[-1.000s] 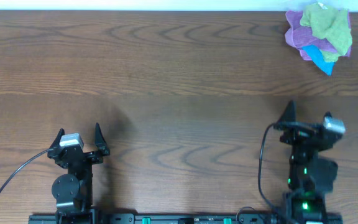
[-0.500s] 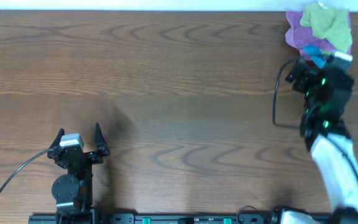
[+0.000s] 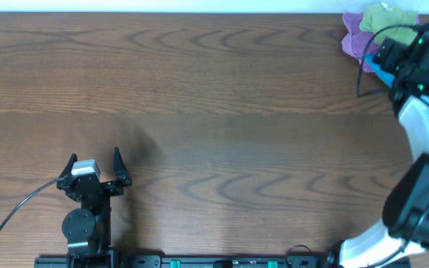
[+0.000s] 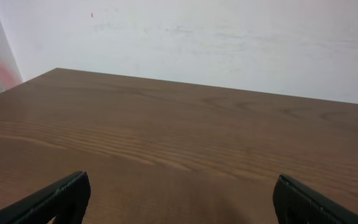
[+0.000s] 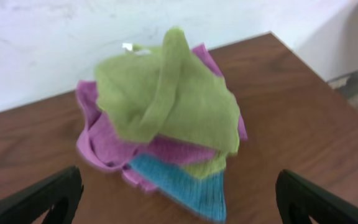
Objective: Fold the cloth
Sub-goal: 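Reach the right gripper to the cloth pile and pinch the green cloth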
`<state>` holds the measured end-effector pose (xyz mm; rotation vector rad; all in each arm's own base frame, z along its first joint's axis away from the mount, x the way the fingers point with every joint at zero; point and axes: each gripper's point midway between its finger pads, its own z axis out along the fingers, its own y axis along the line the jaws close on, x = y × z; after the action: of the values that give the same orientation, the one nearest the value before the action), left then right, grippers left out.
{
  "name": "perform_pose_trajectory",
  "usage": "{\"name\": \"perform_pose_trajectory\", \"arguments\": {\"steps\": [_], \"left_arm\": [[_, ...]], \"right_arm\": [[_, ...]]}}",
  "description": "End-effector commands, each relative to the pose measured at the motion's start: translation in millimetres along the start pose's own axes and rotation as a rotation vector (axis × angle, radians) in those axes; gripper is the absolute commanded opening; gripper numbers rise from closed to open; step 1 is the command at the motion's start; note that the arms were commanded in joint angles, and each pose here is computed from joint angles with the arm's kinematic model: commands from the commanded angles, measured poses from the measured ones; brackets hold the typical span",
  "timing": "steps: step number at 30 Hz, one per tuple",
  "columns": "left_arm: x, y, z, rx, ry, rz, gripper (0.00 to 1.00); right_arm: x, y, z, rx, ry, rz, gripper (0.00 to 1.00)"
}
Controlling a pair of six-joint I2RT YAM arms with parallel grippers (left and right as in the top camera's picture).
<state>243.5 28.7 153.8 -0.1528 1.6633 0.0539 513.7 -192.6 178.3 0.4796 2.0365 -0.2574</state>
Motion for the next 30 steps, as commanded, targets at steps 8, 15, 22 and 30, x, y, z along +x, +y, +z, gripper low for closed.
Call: {"name": "perform_pose_trajectory", "arguments": {"steps": [8, 15, 22, 30], "left_arm": [[18.4, 4.0, 0.2, -0.022, 0.061, 0.018, 0.95], [18.4, 4.0, 0.2, -0.022, 0.061, 0.018, 0.95], [18.4, 4.0, 0.2, -0.022, 0.061, 0.018, 0.95], [18.3, 4.0, 0.2, -0.022, 0.061, 0.018, 0.95]], "right_arm": [[-13.4, 3.2, 68.1, -0.042, 0.019, -0.013, 0.99], [-17.7, 17.2, 91.6, -0.113, 0.009, 0.038, 0.83], [-18.9, 24.5, 93.2, -0.155, 0.010, 0.071, 0.20], [-25.8, 52.2, 80.3, -0.309, 0.013, 0.066, 0.01]]}}
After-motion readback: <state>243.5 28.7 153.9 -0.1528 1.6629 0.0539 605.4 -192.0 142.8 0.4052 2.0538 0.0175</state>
